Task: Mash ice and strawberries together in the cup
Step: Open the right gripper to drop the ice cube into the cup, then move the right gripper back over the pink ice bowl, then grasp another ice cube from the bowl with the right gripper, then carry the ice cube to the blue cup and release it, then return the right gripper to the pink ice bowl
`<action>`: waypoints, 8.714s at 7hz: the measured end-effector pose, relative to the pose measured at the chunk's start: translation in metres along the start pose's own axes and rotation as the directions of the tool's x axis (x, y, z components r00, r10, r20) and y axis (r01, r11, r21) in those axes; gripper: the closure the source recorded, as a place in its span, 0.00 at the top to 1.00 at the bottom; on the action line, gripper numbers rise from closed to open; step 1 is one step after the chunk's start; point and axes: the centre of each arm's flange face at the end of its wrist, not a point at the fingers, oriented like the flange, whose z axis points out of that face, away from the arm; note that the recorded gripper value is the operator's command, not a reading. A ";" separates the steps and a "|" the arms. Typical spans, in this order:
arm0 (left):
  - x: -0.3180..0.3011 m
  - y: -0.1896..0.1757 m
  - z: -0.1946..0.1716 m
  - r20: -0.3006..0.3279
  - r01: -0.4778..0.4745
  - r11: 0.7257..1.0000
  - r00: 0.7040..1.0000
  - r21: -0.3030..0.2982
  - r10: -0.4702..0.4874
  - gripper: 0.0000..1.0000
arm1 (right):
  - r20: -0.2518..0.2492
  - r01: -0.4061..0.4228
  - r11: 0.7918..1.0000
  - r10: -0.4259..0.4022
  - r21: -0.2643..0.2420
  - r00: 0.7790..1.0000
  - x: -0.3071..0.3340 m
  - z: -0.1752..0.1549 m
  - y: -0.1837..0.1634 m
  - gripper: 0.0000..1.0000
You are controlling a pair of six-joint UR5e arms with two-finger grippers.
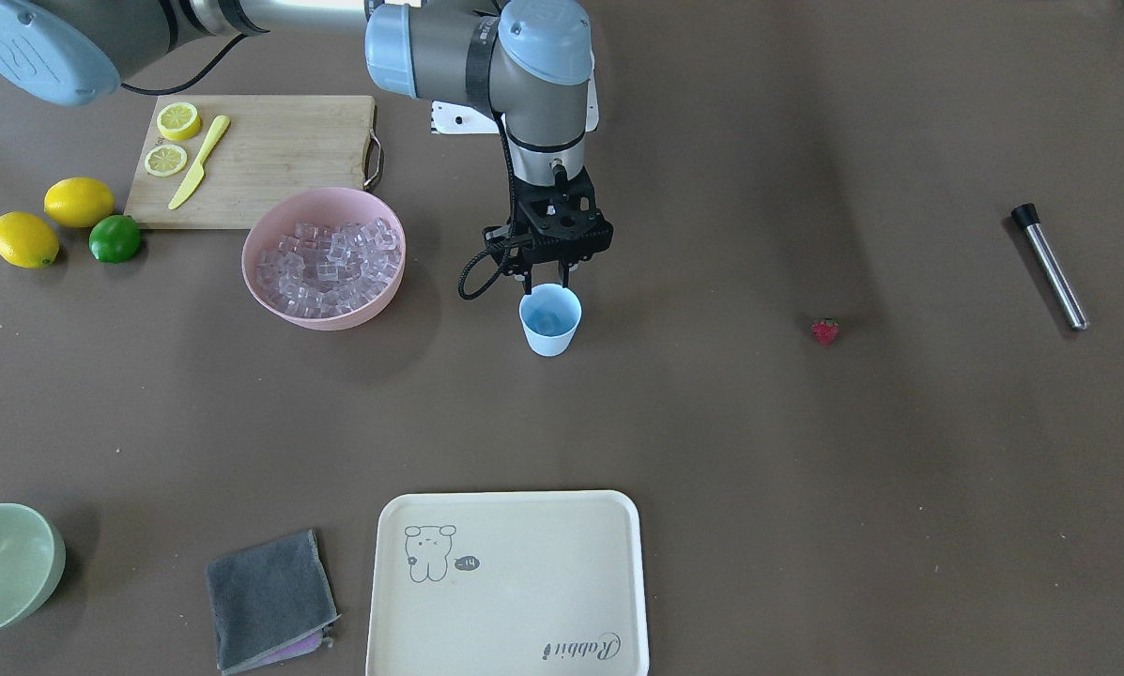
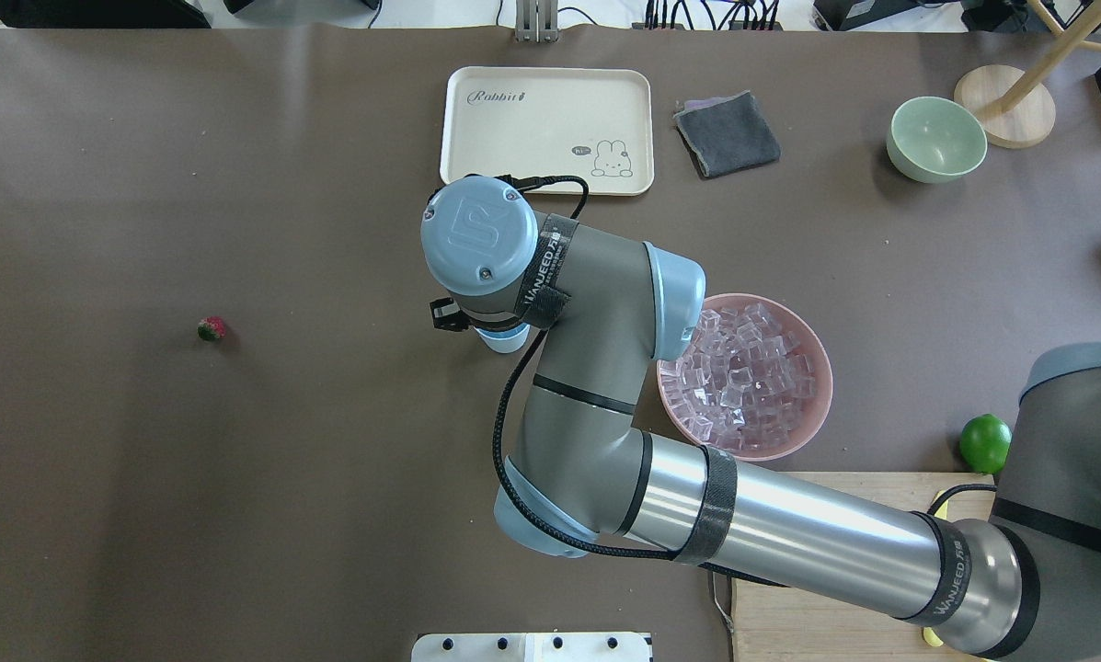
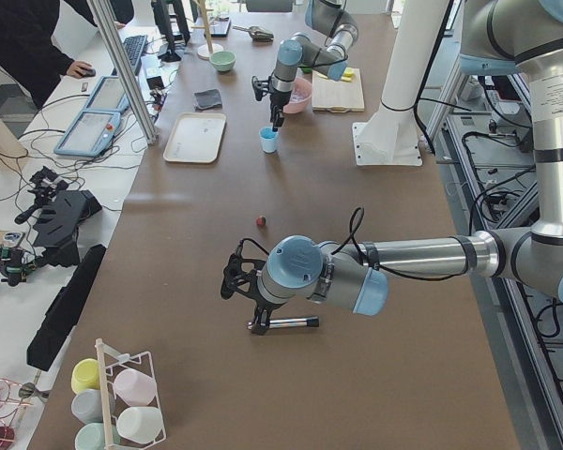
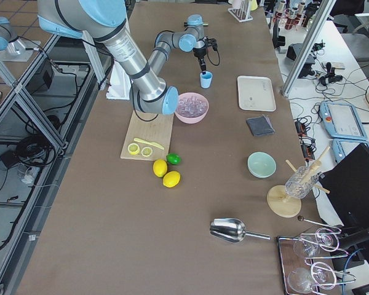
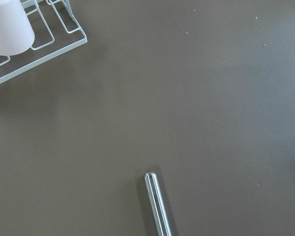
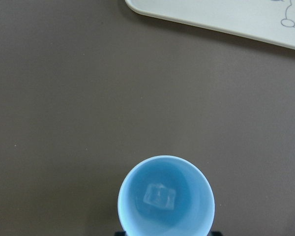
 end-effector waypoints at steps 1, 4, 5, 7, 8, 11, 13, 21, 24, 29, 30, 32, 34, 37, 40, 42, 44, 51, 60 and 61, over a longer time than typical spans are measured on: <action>0.000 0.000 0.000 0.000 -0.001 1.000 1.000 0.000 0.001 0.99 | 0.002 -0.001 1.000 0.001 0.001 1.000 0.003 -0.002 0.001 0.98; 0.003 -0.001 -0.002 -0.002 -0.006 1.000 1.000 0.004 0.006 0.99 | 0.010 0.017 1.000 -0.017 0.016 1.000 0.100 -0.016 0.032 0.97; 0.003 0.000 -0.002 -0.002 -0.006 1.000 1.000 0.004 0.006 0.99 | -0.006 0.009 1.000 -0.009 0.008 1.000 0.138 -0.022 0.037 0.97; 0.001 0.002 0.000 -0.001 -0.002 1.000 1.000 0.001 0.002 0.99 | -0.076 -0.020 1.000 0.019 -0.011 0.997 0.198 -0.020 0.051 0.97; 0.001 0.002 0.000 -0.001 -0.002 1.000 1.000 0.000 0.002 0.99 | -0.098 -0.028 0.999 0.025 -0.031 0.995 0.214 -0.017 0.062 0.98; 0.001 -0.001 -0.001 0.001 -0.006 1.000 1.000 0.004 0.006 0.99 | -0.141 -0.061 0.992 0.045 -0.113 0.989 0.222 0.002 0.085 0.98; 0.004 -0.003 -0.004 0.001 -0.014 1.000 1.000 0.011 0.014 0.99 | -0.150 -0.079 0.986 0.056 -0.149 0.987 0.226 0.014 0.097 0.97; 0.005 -0.004 -0.018 0.013 -0.015 0.999 1.000 0.045 0.014 0.99 | -0.134 -0.078 0.975 0.050 -0.208 0.990 0.218 0.026 0.109 0.58; 0.005 -0.004 -0.019 0.013 -0.016 0.999 1.000 0.047 0.015 0.99 | -0.134 -0.088 0.972 0.059 -0.218 0.989 0.223 0.028 0.105 0.57; 0.008 -0.005 -0.021 0.014 -0.022 0.998 1.000 0.051 0.021 0.99 | -0.125 -0.070 0.974 0.043 -0.217 0.991 0.223 0.047 0.103 0.05; 0.008 -0.005 -0.021 0.014 -0.022 0.998 1.000 0.051 0.021 0.99 | -0.118 -0.070 0.974 0.045 -0.214 0.992 0.223 0.046 0.100 0.05; 0.008 -0.004 -0.021 0.012 -0.020 0.999 1.000 0.050 0.019 0.99 | -0.095 -0.088 0.975 0.070 -0.203 0.993 0.226 0.023 0.086 0.04; 0.007 -0.003 -0.020 0.011 -0.017 0.999 1.000 0.048 0.017 0.99 | -0.075 -0.106 0.976 0.094 -0.191 0.993 0.207 -0.013 0.061 0.04; 0.007 -0.003 -0.020 0.010 -0.018 0.999 1.000 0.048 0.017 0.99 | -0.046 -0.106 0.983 0.101 -0.153 0.994 0.121 -0.029 0.004 0.00; 0.004 -0.003 -0.018 0.012 -0.012 0.999 1.000 0.042 0.011 0.99 | -0.039 -0.158 0.978 0.154 -0.136 0.987 0.014 -0.020 -0.068 0.00; 0.002 -0.002 -0.015 0.011 -0.006 0.999 1.000 0.037 0.005 0.99 | -0.028 -0.161 0.980 0.159 -0.114 0.987 -0.002 -0.005 -0.066 0.05; 0.000 0.000 -0.014 0.009 -0.001 0.999 1.000 0.035 0.001 0.99 | -0.018 -0.149 0.983 0.148 -0.108 0.989 -0.003 0.003 -0.053 0.21; -0.003 -0.004 -0.012 0.010 0.001 0.999 1.000 0.032 -0.001 0.99 | 0.014 -0.127 0.986 0.129 -0.103 0.991 0.024 0.001 -0.030 0.95; 0.000 -0.006 -0.014 0.010 -0.003 0.999 1.000 0.038 0.003 0.99 | -0.305 -0.005 0.981 -0.056 -0.194 0.951 0.197 -0.013 0.137 0.86; 0.000 -0.005 -0.014 0.010 -0.003 0.999 1.000 0.038 0.003 0.99 | -0.318 0.006 0.979 -0.072 -0.203 0.945 0.194 -0.010 0.142 0.84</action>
